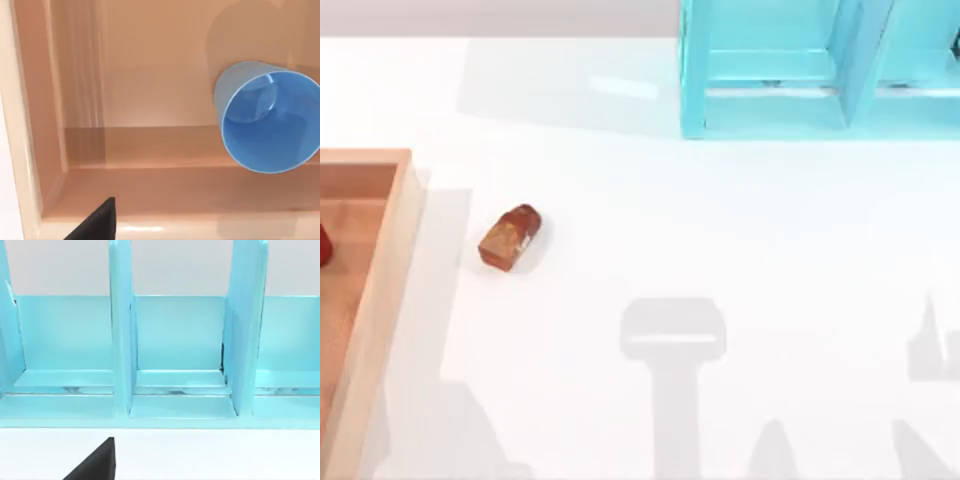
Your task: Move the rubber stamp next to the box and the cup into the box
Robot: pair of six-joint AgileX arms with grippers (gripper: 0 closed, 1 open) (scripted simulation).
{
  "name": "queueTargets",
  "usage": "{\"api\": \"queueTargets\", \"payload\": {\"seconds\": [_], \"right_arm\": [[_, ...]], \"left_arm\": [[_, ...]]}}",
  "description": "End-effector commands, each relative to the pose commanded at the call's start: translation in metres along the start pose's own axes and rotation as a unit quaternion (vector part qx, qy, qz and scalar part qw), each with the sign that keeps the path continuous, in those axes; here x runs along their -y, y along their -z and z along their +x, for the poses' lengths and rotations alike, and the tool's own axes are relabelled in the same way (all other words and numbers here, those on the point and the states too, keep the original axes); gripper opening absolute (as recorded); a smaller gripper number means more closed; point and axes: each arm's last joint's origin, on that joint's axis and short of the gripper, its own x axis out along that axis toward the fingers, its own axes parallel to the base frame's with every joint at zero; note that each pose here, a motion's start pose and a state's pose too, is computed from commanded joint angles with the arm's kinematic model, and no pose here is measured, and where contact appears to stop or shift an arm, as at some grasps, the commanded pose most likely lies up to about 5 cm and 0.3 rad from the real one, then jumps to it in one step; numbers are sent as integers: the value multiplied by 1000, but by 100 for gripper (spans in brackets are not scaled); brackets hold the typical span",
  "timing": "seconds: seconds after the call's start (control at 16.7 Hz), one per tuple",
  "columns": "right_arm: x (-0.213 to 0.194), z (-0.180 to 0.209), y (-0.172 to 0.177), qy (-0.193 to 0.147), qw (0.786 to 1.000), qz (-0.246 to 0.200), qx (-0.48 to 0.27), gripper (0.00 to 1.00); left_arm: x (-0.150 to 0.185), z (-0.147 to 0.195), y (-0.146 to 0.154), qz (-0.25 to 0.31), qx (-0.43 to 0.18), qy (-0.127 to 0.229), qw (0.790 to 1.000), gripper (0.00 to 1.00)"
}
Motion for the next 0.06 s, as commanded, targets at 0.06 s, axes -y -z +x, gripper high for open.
{"api": "queueTargets", "payload": {"seconds": [0.06], "right_arm": [[0,0,0,0,1000,0,0,100]], "left_arm": [[0,1,0,1,-2,1,1000,100]]}}
